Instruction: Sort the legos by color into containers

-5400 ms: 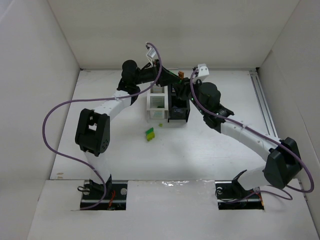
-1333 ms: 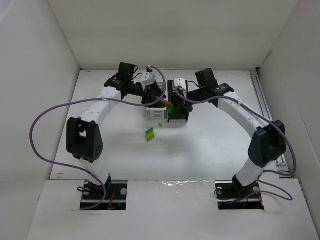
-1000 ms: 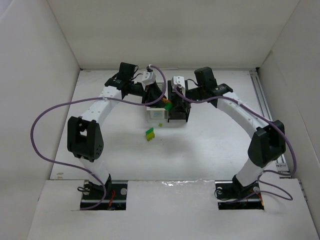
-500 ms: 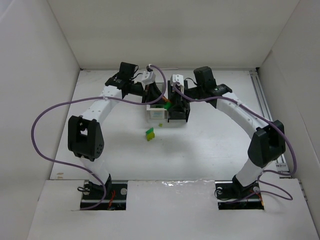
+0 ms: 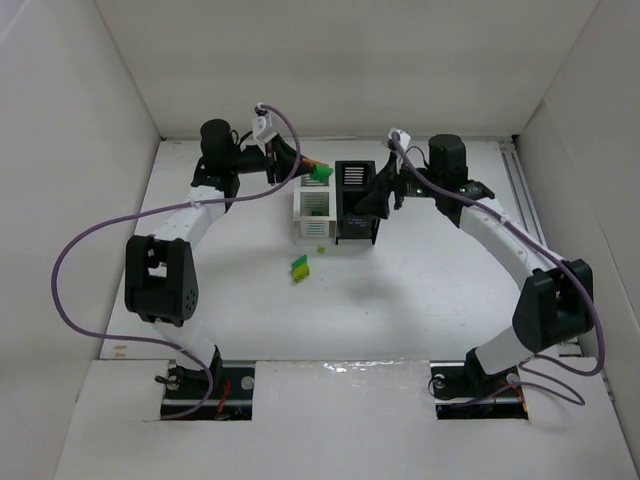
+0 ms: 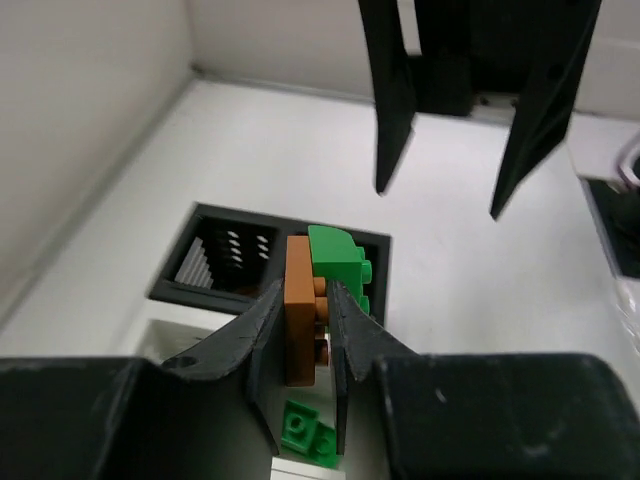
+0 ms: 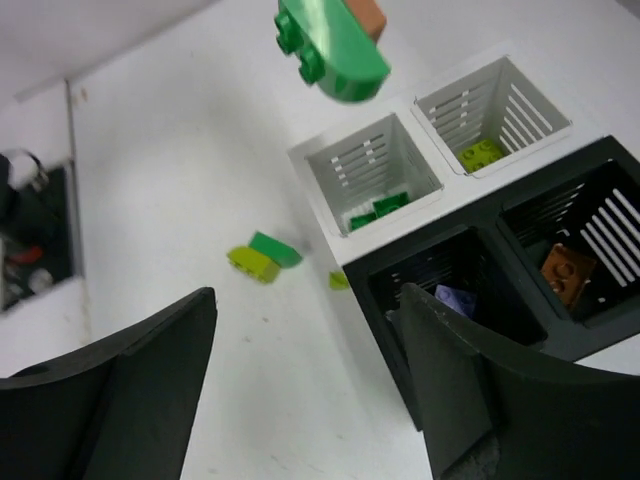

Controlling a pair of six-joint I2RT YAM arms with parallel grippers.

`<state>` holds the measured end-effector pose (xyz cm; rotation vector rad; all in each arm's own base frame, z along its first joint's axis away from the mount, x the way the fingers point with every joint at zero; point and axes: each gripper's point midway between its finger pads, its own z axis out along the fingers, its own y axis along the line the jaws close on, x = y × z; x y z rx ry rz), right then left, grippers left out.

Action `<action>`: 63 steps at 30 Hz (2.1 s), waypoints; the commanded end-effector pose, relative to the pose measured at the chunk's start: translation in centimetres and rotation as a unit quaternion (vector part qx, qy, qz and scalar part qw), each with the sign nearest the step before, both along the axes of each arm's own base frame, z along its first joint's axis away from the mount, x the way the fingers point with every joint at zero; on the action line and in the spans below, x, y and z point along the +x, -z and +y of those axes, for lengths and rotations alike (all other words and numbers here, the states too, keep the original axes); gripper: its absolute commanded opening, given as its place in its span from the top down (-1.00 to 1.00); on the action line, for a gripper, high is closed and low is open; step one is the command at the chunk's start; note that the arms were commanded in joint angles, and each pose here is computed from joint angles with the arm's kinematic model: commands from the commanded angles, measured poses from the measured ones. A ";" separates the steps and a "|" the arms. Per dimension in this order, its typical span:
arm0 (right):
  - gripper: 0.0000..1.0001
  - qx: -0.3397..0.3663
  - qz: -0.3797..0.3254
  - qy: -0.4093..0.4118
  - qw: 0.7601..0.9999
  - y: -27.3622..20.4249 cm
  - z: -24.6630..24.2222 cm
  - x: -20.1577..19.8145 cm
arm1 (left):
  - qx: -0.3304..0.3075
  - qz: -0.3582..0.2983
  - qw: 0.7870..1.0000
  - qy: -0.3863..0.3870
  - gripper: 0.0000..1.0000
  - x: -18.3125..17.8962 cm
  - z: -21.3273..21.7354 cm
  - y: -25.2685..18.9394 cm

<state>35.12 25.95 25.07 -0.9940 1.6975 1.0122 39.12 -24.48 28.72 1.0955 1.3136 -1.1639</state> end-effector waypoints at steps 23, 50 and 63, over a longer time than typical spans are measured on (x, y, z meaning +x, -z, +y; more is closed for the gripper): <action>-0.47 0.300 0.299 0.050 0.905 -13.2 3.6 6.1 | -0.136 -0.208 0.903 -0.349 1.00 1.4 0.2 -8.9; -0.20 0.324 0.444 0.059 0.833 -10.8 4.9 9.2 | -0.128 -0.240 0.853 -0.445 1.00 3.3 0.4 -6.4; -0.09 0.319 0.478 0.053 0.817 -9.7 5.1 9.1 | -0.156 -0.241 0.833 -0.473 1.00 3.4 0.1 -6.6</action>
